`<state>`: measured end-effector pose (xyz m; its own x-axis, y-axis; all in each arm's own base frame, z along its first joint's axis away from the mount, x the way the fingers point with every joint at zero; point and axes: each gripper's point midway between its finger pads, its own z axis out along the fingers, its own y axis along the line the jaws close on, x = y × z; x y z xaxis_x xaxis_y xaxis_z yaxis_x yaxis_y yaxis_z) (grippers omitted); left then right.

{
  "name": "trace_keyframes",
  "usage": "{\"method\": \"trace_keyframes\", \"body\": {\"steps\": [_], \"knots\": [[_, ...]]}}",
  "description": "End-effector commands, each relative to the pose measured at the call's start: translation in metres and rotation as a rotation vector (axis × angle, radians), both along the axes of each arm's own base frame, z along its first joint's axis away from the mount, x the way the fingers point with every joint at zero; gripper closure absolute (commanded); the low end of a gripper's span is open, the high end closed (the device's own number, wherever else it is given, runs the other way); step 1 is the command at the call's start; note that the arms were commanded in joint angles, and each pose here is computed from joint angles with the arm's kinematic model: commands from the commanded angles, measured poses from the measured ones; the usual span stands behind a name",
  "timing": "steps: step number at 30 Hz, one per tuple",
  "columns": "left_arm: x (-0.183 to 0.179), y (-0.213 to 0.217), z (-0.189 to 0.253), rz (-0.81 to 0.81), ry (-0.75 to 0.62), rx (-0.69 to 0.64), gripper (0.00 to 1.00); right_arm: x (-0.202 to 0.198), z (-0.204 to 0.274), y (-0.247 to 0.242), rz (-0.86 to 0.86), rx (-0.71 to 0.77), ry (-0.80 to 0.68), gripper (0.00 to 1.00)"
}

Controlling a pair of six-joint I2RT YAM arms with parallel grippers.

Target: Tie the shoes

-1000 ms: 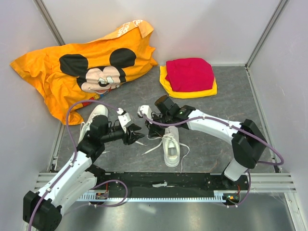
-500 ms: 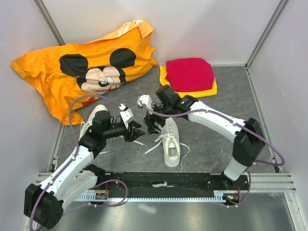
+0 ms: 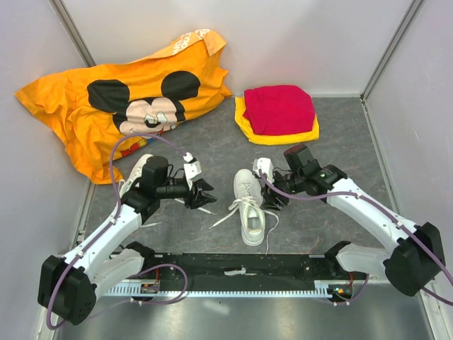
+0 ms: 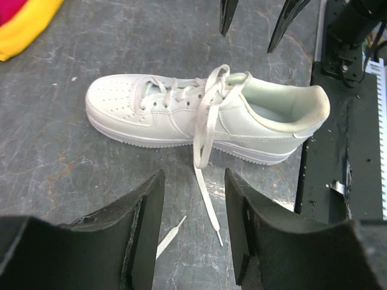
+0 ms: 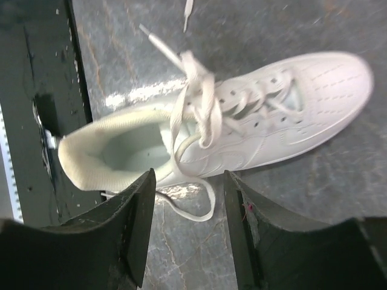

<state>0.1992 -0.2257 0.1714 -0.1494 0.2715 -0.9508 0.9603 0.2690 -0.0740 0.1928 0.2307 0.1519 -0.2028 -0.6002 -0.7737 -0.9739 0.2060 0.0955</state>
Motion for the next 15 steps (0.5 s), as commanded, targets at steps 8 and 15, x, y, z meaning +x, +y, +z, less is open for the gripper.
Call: {"method": "trace_keyframes", "body": {"steps": [8,15], "knots": [[0.004,-0.008,0.017,-0.109,-0.074,0.02,0.5,-0.012,-0.033,-0.001,0.116,0.017,0.046,0.45],[0.003,-0.009,0.011,-0.12,-0.071,0.023,0.5,-0.014,-0.037,0.001,0.113,0.027,0.083,0.52]]}}
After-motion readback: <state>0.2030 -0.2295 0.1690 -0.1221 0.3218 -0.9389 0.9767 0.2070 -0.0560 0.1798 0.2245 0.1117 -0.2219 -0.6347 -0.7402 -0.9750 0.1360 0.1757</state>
